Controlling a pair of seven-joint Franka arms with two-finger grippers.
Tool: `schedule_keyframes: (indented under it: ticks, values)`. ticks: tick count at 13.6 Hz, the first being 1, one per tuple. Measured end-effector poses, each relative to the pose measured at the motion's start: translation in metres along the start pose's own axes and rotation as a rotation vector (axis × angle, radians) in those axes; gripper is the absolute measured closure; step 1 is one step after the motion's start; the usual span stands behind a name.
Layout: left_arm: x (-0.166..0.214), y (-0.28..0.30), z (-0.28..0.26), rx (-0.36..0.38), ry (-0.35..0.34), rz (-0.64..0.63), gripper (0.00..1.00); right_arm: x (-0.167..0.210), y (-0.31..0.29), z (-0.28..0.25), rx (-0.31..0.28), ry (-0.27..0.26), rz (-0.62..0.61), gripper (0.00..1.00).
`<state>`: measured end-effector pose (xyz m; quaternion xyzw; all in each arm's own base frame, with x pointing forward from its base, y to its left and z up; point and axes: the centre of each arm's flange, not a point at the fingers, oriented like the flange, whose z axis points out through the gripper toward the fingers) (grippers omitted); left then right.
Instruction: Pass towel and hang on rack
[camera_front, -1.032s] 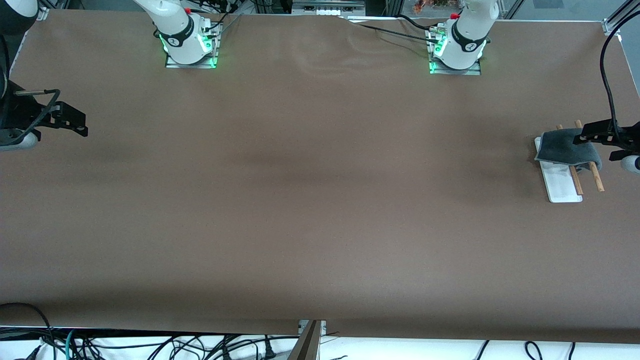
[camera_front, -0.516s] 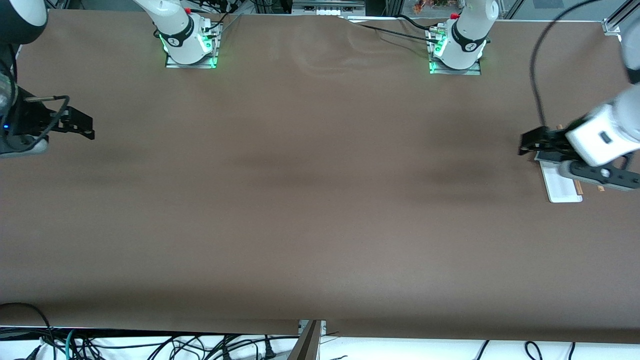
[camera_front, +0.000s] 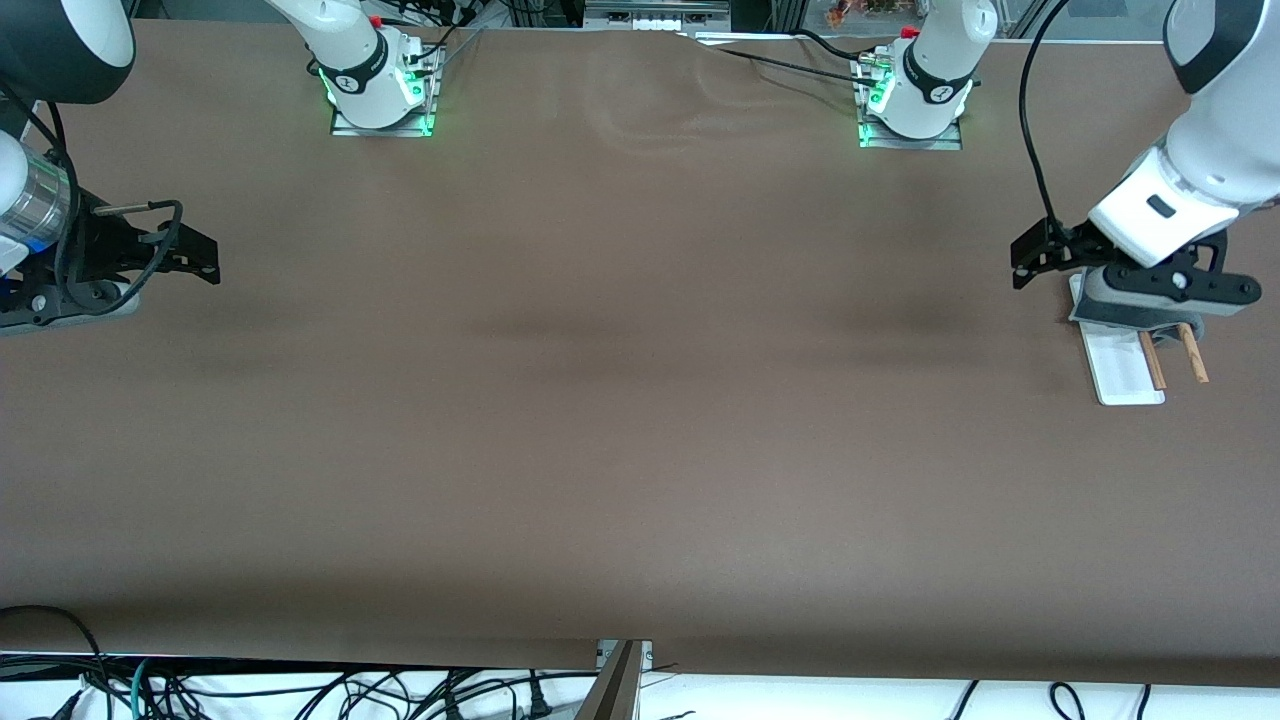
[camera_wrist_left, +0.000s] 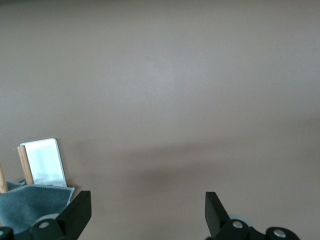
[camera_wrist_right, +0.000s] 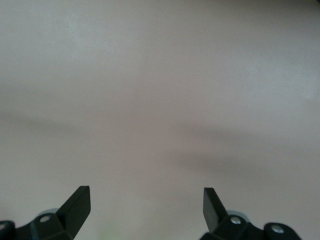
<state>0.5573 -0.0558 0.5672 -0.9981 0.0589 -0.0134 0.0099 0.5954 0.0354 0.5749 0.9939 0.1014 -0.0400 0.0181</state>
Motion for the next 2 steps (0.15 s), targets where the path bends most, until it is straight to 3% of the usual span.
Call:
schedule_keyframes:
  ticks: [2]
  values:
    - [-0.0034, -0.003, -0.0014, 0.0, -0.009, -0.007, 0.0, 0.0003, -0.002, -0.0009, 0.011, 0.003, -0.002, 0.0]
